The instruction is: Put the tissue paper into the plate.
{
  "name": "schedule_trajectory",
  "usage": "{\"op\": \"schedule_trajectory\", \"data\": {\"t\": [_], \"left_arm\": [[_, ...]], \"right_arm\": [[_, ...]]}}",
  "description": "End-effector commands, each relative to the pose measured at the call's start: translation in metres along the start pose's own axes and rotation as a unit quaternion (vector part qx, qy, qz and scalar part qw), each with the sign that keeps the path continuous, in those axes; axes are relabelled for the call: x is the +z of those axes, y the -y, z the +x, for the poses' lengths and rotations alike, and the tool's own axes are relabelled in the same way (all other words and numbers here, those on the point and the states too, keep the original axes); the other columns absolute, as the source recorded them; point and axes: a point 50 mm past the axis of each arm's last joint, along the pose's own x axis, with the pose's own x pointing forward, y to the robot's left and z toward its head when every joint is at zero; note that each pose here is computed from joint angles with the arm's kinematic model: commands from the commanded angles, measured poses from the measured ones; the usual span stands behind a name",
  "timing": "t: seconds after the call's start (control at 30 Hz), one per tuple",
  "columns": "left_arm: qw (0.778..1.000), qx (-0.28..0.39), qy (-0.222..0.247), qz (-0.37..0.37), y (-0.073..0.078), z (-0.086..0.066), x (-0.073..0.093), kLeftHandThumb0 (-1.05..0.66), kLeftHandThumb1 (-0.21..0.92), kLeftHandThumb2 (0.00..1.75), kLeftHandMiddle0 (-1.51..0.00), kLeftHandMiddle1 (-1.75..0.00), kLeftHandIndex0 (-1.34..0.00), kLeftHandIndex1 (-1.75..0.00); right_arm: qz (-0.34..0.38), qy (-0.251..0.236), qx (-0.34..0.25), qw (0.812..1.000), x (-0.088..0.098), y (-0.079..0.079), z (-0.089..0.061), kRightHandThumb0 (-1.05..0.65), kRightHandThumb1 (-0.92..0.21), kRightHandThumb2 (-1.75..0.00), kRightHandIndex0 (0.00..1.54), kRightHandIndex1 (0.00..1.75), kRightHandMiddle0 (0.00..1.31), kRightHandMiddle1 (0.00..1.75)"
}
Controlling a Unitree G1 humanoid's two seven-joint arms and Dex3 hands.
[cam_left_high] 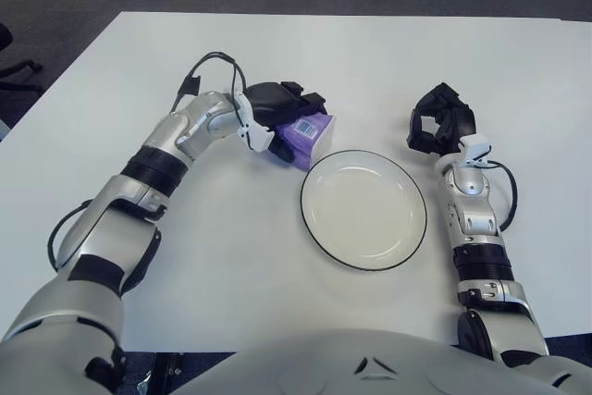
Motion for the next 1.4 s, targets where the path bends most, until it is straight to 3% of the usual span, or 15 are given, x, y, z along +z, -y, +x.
{"op": "schedule_trajectory", "data": {"t": [0.0,0.07,0.23,0.43,0.53,0.7,0.83,0.97,1.37], "left_arm": [[0.996,-0.049,-0.052,-0.051,0.036,-0.004,-0.012,-0.46,0.35,1.05,-1.03,-1.75,-0.49,-1.74],[0.996,-0.034,-0.058,-0.059,0.038,-0.006,-0.014,-0.46,0.34,1.19,-1.03,-1.75,-0.55,-1.74],[0.996,0.020,-0.054,-0.072,0.038,-0.017,-0.020,-0.48,0.29,1.33,-1.00,-1.75,-0.62,-1.75],[0.994,0.085,-0.034,-0.060,0.013,-0.030,-0.022,-0.48,0.26,1.38,-1.05,-1.75,-0.65,-1.75],[0.990,0.135,-0.023,-0.046,-0.008,-0.031,-0.021,-0.48,0.26,1.38,-1.09,-1.75,-0.64,-1.75],[0.980,0.196,-0.014,-0.029,-0.019,-0.032,-0.020,-0.47,0.30,1.33,-1.13,-1.75,-0.62,-1.75],[0.967,0.253,0.017,-0.013,-0.040,-0.039,-0.008,-0.46,0.33,1.30,-1.16,-1.75,-0.59,-1.75],[0.952,0.302,0.047,-0.007,-0.050,-0.042,0.007,-0.46,0.33,1.29,-1.16,-1.75,-0.59,-1.75],[0.936,0.335,0.105,0.007,-0.053,-0.042,0.048,-0.47,0.31,1.32,-1.16,-1.75,-0.61,-1.75]], "right_arm": [[0.004,-0.122,-0.010,0.993,-0.059,0.003,-0.048,-0.47,-0.35,-1.27,1.26,1.75,0.59,1.75],[0.003,-0.122,-0.009,0.993,-0.059,0.003,-0.048,-0.47,-0.35,-1.27,1.26,1.75,0.58,1.75],[0.003,-0.119,-0.007,0.993,-0.058,0.003,-0.048,-0.47,-0.35,-1.27,1.26,1.75,0.58,1.75],[0.003,-0.119,-0.006,0.993,-0.058,0.003,-0.047,-0.47,-0.36,-1.27,1.26,1.75,0.58,1.75],[0.004,-0.121,-0.006,0.993,-0.059,0.003,-0.047,-0.47,-0.36,-1.27,1.26,1.75,0.58,1.75],[0.003,-0.121,-0.005,0.993,-0.059,0.004,-0.047,-0.47,-0.36,-1.27,1.26,1.75,0.58,1.75],[0.003,-0.121,-0.006,0.993,-0.059,0.005,-0.047,-0.47,-0.36,-1.27,1.26,1.75,0.58,1.75],[0.003,-0.123,-0.010,0.992,-0.059,0.006,-0.047,-0.47,-0.36,-1.27,1.26,1.75,0.58,1.75],[-0.002,-0.126,-0.014,0.992,-0.059,0.004,-0.046,-0.47,-0.35,-1.28,1.28,1.75,0.59,1.75]]}}
